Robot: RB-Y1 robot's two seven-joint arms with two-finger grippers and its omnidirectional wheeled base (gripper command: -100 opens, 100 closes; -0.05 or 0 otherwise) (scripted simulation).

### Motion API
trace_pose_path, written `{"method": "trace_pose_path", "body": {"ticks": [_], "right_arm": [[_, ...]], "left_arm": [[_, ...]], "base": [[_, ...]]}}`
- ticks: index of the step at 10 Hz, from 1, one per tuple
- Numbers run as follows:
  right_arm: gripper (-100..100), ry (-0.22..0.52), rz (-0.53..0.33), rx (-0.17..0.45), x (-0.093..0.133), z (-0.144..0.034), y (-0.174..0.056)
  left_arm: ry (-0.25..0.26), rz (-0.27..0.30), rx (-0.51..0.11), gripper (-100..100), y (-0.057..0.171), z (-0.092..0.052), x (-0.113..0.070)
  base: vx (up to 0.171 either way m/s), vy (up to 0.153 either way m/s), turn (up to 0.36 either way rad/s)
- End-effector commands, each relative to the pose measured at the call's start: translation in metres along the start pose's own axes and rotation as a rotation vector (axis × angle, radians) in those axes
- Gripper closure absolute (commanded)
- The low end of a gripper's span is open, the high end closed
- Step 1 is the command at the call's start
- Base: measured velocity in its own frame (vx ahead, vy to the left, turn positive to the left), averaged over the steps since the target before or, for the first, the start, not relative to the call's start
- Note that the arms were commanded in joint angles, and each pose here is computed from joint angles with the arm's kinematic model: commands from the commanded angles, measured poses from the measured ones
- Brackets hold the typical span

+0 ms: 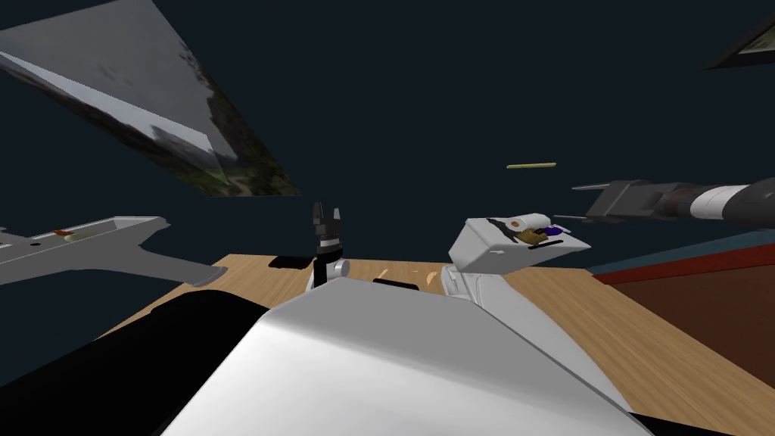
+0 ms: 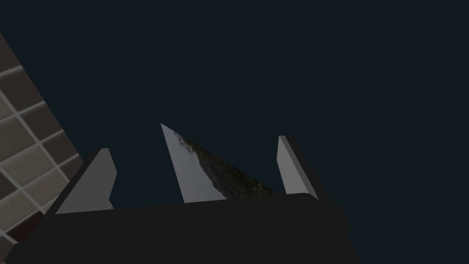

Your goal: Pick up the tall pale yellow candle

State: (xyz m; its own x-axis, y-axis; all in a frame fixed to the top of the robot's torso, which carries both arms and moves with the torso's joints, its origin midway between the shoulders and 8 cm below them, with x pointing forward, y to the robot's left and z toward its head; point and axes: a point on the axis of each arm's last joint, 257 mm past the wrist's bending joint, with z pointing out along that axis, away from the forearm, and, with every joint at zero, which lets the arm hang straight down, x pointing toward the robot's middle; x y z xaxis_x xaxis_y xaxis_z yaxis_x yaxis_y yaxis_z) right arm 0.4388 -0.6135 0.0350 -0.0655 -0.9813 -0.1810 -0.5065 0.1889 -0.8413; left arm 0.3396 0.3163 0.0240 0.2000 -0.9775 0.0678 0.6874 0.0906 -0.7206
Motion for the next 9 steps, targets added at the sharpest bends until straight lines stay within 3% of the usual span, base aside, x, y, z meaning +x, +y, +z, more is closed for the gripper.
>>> {"method": "trace_pose_path", "body": {"ticks": [1, 6, 7, 8, 9], "right_arm": [[-100, -0.013, -0.035, 0.002, -0.019, -0.001, -0.017], [-100, -0.042, -0.153, 0.031, -0.066, -0.006, -0.058], [-100, -0.038, -0.139, 0.026, -0.059, -0.006, -0.054], [0, -0.039, -0.140, 0.028, -0.061, -0.006, -0.055], [-100, -0.004, -0.116, 0.029, -0.048, -0.005, -0.056]], "left_arm": [[0.000, 0.000, 0.000, 0, 0.000, 0.000, 0.000], [0.000, 0.000, 0.000, 0, 0.000, 0.000, 0.000], [0.000, 0.000, 0.000, 0, 0.000, 0.000, 0.000], [0.000, 0.000, 0.000, 0, 0.000, 0.000, 0.000], [0.000, 0.000, 0.000, 0, 0.000, 0.000, 0.000]], "base": [[0.123, -0.003, -0.028], [0.144, -0.017, -0.007], [0.062, 0.001, 0.003], [0.011, 0.001, 0.003], [-0.086, -0.024, 0.264]]}}
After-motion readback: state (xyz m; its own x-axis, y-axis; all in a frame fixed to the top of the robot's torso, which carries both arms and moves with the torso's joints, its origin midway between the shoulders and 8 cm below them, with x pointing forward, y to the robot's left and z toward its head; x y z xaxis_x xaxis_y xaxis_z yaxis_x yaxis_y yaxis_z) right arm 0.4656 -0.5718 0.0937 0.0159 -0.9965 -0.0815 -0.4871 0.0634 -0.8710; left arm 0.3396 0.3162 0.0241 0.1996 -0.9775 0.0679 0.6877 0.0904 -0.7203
